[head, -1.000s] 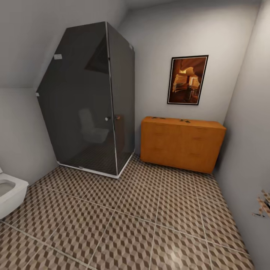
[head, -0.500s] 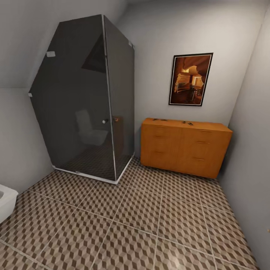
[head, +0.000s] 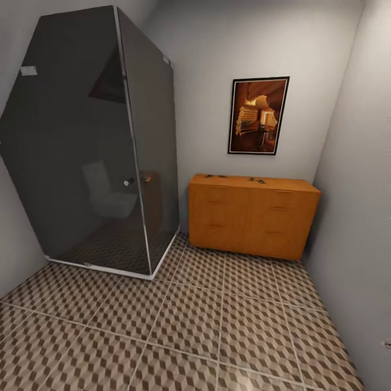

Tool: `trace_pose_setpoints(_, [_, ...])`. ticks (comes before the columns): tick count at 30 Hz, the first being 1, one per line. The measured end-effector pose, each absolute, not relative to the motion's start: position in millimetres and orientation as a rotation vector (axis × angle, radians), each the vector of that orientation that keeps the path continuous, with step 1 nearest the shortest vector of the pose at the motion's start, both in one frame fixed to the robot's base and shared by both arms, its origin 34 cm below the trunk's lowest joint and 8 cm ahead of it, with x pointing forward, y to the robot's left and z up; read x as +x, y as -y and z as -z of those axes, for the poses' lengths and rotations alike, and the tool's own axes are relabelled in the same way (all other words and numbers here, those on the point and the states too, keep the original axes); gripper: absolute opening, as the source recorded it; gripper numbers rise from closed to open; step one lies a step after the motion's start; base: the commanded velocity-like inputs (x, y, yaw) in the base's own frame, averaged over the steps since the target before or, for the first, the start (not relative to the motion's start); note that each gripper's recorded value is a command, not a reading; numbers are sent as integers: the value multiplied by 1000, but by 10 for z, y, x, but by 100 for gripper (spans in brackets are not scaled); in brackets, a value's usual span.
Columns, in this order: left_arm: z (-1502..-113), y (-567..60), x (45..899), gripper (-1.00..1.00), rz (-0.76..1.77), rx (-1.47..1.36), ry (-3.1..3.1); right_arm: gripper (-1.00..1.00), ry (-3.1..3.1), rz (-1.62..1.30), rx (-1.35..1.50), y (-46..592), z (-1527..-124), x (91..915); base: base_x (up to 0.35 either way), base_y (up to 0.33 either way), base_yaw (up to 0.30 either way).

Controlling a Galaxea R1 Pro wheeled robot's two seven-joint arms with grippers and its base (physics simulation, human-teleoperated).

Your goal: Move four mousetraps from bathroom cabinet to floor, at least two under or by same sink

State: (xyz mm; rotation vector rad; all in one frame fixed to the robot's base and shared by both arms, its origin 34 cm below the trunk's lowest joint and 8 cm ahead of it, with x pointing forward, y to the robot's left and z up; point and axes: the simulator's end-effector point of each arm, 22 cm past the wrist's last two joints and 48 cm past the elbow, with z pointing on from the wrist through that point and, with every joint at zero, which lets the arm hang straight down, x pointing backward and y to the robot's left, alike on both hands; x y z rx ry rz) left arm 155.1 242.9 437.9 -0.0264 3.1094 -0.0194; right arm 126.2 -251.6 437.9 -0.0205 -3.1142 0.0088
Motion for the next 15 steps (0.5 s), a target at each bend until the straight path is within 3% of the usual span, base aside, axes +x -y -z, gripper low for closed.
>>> trace_pose_setpoints(8, [-4379,-2425,1565,100,20,-27,-3106,100,3117,-9,-19,2516,-4379,1275,323,0,-217])
trace_pose_setpoints(15, [-4379,-2424,1569,100,20,-25,-3105,100,3118,-11,-16,2518,-4379,1278,323,0,-62])
